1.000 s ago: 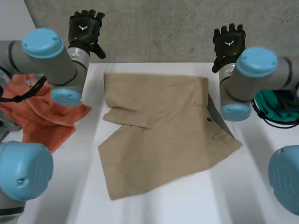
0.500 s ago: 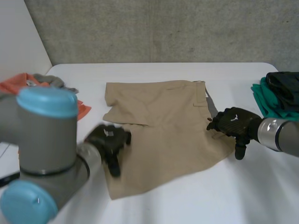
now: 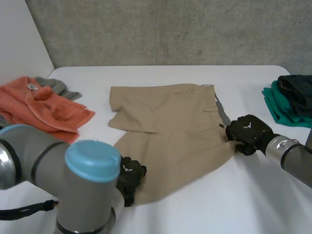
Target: Fold the laundry.
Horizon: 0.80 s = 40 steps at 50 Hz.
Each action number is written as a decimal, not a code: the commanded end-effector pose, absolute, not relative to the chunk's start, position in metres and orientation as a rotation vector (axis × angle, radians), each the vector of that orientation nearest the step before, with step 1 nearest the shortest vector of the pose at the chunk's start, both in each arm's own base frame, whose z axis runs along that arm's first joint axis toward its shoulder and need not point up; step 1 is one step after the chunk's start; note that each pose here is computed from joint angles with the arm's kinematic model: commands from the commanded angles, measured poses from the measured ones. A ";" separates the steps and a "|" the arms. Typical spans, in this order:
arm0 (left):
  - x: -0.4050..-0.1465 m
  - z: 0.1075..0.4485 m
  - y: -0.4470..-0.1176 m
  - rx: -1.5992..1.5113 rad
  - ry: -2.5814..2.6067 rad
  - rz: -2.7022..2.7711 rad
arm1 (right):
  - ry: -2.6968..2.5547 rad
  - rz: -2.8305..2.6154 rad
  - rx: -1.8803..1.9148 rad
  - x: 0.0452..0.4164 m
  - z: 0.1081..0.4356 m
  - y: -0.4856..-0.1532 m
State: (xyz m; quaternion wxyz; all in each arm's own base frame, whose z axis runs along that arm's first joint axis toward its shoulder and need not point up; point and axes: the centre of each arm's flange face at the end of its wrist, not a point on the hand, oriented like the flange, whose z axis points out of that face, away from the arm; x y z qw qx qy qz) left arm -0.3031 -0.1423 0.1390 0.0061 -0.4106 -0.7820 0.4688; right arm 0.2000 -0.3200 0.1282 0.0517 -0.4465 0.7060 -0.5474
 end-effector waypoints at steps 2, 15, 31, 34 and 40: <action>-0.306 0.139 -0.144 -1.338 -2.432 1.626 | 2.180 -1.645 -1.299 0.195 0.153 -0.303; -0.274 0.163 -0.116 -1.598 -2.398 1.234 | 2.278 -0.950 -1.703 0.172 0.185 -0.226; -0.300 0.226 -0.235 -1.342 -2.276 1.751 | 2.391 -1.264 -1.316 0.193 0.216 -0.280; -0.314 0.236 -0.275 -1.236 -2.183 1.911 | 2.431 -1.366 -1.109 0.196 0.218 -0.307; -0.350 0.229 -0.346 -1.136 -2.009 2.114 | 2.466 -1.594 -0.908 0.202 0.208 -0.360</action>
